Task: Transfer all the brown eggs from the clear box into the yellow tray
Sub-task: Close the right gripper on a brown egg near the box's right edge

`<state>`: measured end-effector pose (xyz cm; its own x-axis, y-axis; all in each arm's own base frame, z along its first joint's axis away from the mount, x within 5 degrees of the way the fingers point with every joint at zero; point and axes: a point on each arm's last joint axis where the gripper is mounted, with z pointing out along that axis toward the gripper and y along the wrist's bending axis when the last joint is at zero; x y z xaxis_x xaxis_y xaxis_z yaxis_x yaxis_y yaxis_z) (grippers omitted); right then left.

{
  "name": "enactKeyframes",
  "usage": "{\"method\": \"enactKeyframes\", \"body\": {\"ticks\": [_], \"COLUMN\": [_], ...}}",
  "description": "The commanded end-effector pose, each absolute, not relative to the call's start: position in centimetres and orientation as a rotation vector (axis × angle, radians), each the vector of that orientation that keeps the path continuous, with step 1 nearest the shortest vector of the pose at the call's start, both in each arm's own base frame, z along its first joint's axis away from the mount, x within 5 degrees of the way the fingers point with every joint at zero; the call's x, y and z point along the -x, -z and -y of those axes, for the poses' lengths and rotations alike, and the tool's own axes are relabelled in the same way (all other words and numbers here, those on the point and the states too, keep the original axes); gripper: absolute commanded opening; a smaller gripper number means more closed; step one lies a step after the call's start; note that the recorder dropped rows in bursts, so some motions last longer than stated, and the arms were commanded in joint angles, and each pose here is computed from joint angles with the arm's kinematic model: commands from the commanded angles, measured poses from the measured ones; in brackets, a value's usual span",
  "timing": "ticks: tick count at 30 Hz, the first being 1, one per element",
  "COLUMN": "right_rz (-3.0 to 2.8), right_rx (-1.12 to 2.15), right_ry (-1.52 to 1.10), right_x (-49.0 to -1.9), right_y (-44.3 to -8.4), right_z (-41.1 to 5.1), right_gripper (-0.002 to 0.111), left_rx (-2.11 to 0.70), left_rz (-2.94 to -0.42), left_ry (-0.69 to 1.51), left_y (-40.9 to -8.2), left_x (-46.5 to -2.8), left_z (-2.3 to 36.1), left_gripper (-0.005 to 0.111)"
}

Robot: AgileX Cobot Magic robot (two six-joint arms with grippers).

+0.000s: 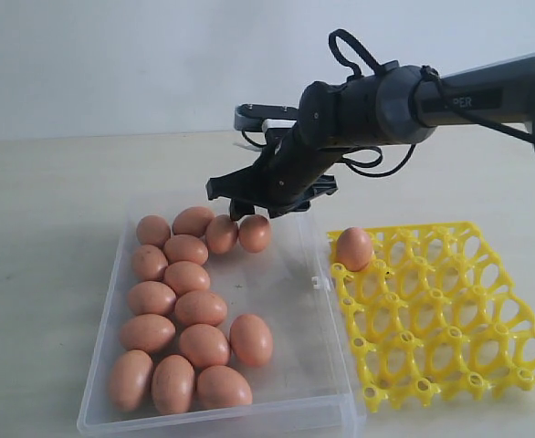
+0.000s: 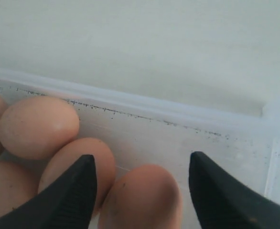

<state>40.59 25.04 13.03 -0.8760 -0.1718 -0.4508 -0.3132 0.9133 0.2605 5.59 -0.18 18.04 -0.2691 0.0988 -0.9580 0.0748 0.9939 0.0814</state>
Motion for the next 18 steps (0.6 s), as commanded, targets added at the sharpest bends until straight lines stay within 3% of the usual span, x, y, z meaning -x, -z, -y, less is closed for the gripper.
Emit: {"method": "enactKeyframes", "body": {"ticks": [1,18], "right_rz": [-2.744,-2.747], "right_rx": [0.378,0.422], "right_ry": [-0.425,-0.403], "right_x": [-40.1,-39.9], "right_y": [-11.4,-12.3], "right_z": [-24.7,-24.5], "right_gripper": [0.057,0.055], "left_rx": [-0.124,-0.124], "left_rz": [-1.828,-1.828], "left_ry": [-0.015,-0.015], "left_y": [-18.3,-18.3], "left_x": [-5.6,-5.6], "left_z": [0.2,0.2], "left_gripper": [0.000,0.000]}}
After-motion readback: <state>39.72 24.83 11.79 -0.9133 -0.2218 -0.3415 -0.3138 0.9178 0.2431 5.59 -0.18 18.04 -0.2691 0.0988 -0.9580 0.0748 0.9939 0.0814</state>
